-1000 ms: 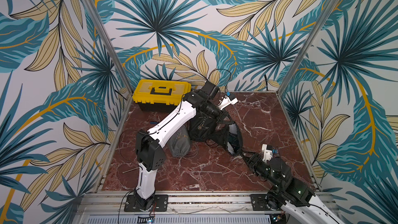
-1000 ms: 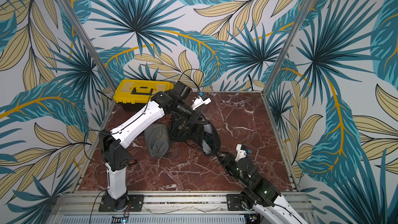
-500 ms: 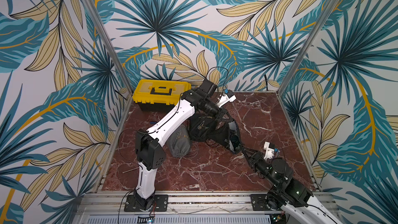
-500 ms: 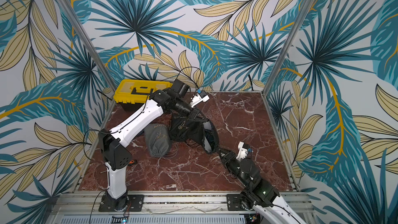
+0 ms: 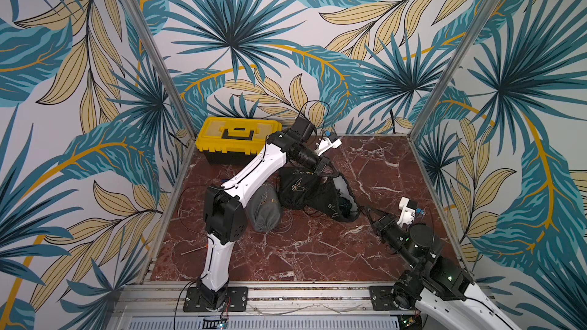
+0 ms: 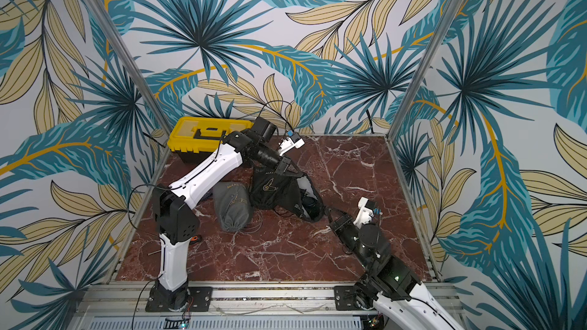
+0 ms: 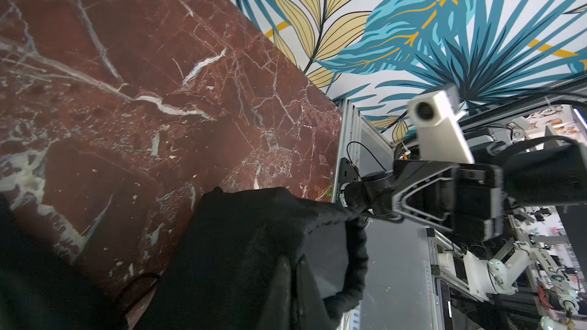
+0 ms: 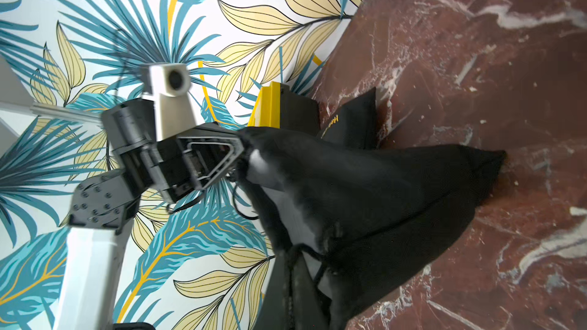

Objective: Pack away hair dryers
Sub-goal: Pull the drawstrings on both sides of the drawstring bag.

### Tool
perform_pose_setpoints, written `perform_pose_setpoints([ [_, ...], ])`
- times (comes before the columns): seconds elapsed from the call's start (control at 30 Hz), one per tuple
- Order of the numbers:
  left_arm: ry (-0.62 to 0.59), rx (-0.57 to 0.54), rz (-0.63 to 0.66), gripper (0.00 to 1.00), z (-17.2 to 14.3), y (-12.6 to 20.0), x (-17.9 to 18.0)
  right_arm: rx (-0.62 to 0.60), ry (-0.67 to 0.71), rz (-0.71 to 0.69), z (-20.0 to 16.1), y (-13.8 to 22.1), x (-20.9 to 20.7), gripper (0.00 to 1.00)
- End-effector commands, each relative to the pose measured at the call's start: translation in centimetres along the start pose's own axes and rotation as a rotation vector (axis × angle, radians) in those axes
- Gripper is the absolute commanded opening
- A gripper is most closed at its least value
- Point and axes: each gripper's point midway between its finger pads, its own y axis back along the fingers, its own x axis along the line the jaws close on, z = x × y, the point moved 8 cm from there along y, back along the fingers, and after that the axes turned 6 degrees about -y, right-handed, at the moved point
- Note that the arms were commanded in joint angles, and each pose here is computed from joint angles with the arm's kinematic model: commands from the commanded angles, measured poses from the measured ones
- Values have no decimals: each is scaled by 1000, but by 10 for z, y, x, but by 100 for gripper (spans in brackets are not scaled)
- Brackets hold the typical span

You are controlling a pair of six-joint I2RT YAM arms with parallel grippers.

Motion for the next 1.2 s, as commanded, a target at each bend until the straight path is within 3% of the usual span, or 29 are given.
perform_pose_setpoints([
  [0.0,-2,-41,-48,24,8,11,5,-32,125,-48,6,-5,15,0],
  [0.07,5,-44,-62,44,7,13,6,-34,164,-59,8,-10,28,0],
  [0.17,3,-51,-62,62,8,17,6,-46,206,-68,10,-16,42,0],
  [0.3,3,-65,-47,75,9,26,4,-57,237,-82,12,-23,51,0],
  [0.47,-42,-90,62,75,4,63,-9,-51,249,-88,11,-34,58,0],
  [0.67,-213,-28,315,75,-42,107,-32,-44,253,-94,12,-38,59,0],
  [0.83,-267,83,385,76,-78,100,-21,-36,250,-96,12,-37,56,0],
  [0.97,-223,157,437,76,-82,85,11,-24,245,-99,10,-36,51,0],
  [1.17,-276,234,494,72,-83,62,41,-18,242,-102,10,-33,48,0],
])
